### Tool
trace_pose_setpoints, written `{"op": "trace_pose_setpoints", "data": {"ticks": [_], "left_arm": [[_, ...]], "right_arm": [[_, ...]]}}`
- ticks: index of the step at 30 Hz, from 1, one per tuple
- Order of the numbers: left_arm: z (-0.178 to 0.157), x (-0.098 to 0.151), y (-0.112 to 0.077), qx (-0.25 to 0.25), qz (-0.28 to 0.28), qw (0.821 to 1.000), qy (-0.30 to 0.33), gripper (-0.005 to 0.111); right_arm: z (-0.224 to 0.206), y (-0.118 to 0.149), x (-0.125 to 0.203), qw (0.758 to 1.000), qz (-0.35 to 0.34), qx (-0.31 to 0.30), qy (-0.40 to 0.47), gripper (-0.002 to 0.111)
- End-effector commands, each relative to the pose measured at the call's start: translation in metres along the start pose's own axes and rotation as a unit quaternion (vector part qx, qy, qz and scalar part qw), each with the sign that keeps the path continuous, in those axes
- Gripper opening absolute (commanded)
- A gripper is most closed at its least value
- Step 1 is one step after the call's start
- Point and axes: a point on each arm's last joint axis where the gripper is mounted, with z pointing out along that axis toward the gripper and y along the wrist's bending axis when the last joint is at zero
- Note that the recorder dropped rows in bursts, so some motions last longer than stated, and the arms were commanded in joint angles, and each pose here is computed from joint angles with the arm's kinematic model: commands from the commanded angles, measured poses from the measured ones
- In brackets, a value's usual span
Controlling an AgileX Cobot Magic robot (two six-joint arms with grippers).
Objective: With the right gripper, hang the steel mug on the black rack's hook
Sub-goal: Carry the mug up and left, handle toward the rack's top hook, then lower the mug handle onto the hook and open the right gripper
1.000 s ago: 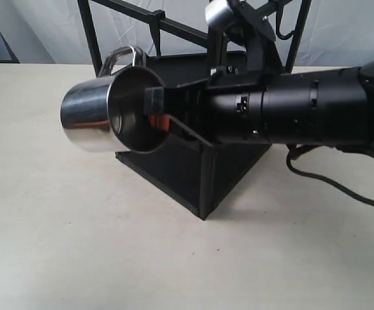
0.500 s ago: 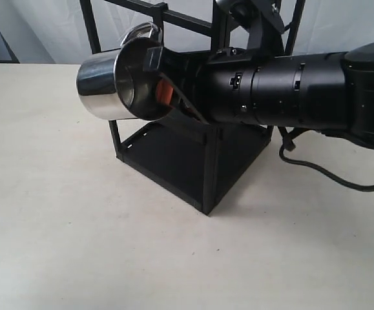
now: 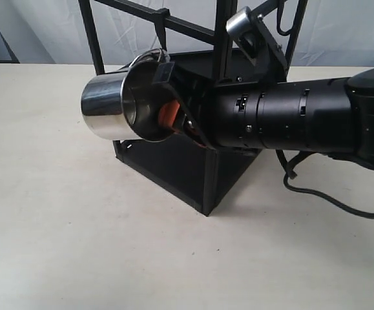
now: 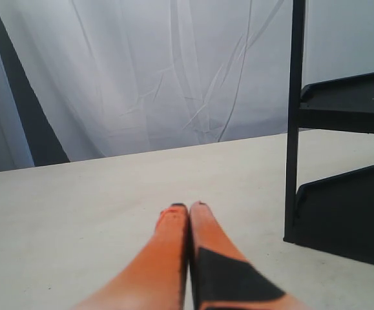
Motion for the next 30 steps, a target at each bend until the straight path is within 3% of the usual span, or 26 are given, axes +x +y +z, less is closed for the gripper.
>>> {"op": "trace_pose_setpoints", "data": {"ticks": [1,5,12,15,30], "left_arm": [[0.0,-0.001,0.0,0.002,-0.001,1.0,-0.005,0.002],[0.0,-0.001,0.0,0.002,-0.001,1.0,-0.005,0.002],[0.0,-0.001,0.0,0.002,-0.001,1.0,-0.005,0.002],[0.0,-0.001,0.0,0.002,-0.001,1.0,-0.005,0.002],[0.0,-0.001,0.0,0.002,-0.001,1.0,-0.005,0.002]], "right_arm": [[0.001,-0.013,0.002,0.999,-0.026,0.038,-0.006,0.0],[0.001,-0.016,0.0,0.997,-0.049,0.056,-0.019,0.002],[0.001,-0.017,-0.001,0.997,-0.04,0.059,-0.024,0.036],[0.001,-0.017,-0.001,0.997,-0.037,0.059,-0.025,0.045],[-0.032,0.007,-0.008,0.995,-0.071,0.015,-0.064,0.046]]}}
